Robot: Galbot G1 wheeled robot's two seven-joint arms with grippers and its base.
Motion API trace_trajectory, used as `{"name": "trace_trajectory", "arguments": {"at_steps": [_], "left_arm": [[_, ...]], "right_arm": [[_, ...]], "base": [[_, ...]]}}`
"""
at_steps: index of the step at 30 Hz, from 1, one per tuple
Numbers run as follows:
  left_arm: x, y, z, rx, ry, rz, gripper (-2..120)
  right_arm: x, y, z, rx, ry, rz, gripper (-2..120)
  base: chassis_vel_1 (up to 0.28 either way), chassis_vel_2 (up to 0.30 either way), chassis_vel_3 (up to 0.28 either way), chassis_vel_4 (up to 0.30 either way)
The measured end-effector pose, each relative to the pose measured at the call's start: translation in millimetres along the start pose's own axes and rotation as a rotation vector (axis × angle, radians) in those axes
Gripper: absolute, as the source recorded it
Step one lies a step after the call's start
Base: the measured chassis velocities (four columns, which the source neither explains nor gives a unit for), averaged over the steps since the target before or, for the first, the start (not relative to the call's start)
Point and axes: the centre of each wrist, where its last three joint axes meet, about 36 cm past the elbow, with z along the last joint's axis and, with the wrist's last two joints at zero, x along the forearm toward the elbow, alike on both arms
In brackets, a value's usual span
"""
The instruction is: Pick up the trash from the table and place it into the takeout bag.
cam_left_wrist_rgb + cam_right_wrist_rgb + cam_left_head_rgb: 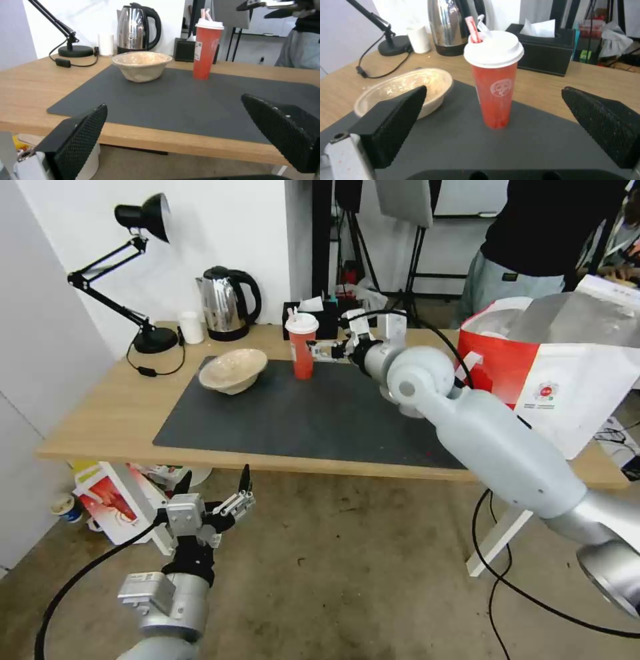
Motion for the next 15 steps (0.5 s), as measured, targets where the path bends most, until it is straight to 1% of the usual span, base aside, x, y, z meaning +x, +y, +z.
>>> {"name": "trace_trajectory", "arguments": {"at_steps": [3, 4, 8, 15], "left_arm": [[-0.2, -0.6, 0.7, -0.002, 0.0, 0.0, 100], [-0.2, -0.6, 0.7, -0.002, 0.0, 0.0, 100], [-0.4, 0.0, 0.5, -0.004, -0.002, -0.001, 100], [-1.7, 0.6, 0.1, -0.004, -0.006, 0.0, 100]], "right_arm": [[-25.8, -1.5, 0.4, -0.006, 0.016, 0.004, 100], [-25.8, -1.5, 0.4, -0.006, 0.016, 0.004, 100], [-50.6, -0.8, 8.9, -0.01, 0.042, 0.013, 100], [-73.6, 2.5, 15.7, -0.01, 0.064, 0.019, 100]], "base": [[0.0, 0.0, 0.0, 0.0], [0.0, 0.0, 0.0, 0.0], [0.0, 0.0, 0.0, 0.0], [0.0, 0.0, 0.0, 0.0]]}}
